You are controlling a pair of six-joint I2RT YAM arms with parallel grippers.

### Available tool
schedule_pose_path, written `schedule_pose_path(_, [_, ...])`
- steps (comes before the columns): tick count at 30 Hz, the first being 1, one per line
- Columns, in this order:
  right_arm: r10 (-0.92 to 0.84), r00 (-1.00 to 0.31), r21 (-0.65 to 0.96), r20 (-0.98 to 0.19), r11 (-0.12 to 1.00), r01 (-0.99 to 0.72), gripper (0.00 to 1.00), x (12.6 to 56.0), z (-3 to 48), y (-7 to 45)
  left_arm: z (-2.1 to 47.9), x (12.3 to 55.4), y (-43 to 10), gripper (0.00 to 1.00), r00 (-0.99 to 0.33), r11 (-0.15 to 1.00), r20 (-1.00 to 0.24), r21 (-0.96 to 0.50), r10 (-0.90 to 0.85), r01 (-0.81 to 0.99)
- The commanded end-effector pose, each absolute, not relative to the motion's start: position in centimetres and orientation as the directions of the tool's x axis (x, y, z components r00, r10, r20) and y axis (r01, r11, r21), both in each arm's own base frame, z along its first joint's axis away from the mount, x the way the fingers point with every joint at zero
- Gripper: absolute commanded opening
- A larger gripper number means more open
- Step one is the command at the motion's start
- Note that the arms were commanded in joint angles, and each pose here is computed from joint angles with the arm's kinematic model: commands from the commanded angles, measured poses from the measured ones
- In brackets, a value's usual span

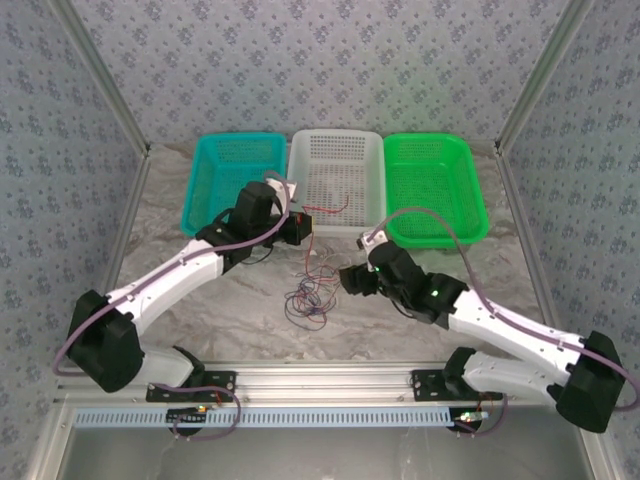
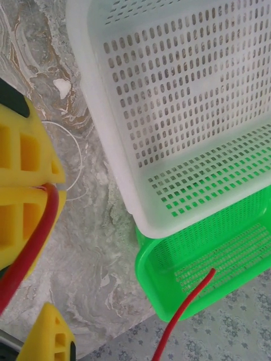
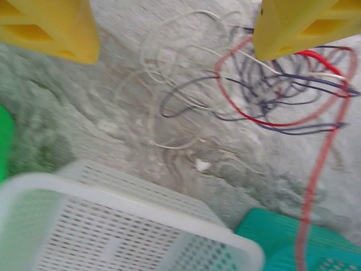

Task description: Untangle the cables

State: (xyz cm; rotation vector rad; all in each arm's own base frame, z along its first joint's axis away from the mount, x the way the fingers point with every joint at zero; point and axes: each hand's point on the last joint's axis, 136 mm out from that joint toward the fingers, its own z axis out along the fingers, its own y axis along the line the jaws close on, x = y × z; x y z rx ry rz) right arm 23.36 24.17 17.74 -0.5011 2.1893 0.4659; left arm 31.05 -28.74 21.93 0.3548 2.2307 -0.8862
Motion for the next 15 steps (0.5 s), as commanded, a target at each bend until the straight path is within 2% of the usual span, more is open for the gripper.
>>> schedule_pose_path(1, [-0.142, -0.534, 0.242, -0.834, 0.775, -0.584, 0.75, 23.7, 20.4, 28.7, 24.0, 31.5, -29.7, 0.0, -0.699, 0.7, -0.715, -0.516, -0.033, 0.494])
schedule_pose_path(7, [-0.157, -0.533, 0.255, -0.832, 0.745, -0.617, 0.76, 24.5, 19.7, 32.3, 24.6, 31.5, -29.9, 0.0, -0.696, 0.689, -0.717, -0.523, -0.038, 0.501])
schedule_pose_path(12, [-0.173, -0.545, 0.231, -0.821, 0.77, -0.594, 0.75, 25.9, 17.1, 33.0, 25.5, 31.4, -30.3, 0.0, -0.696, 0.663, -0.714, -0.554, -0.069, 0.503])
schedule_pose_path(15, [-0.114, -0.545, 0.262, -0.831, 0.784, -0.563, 0.75, 27.0, 16.5, 33.1, 26.6, 31.3, -30.7, 0.0, -0.693, 0.628, -0.714, -0.587, -0.104, 0.511])
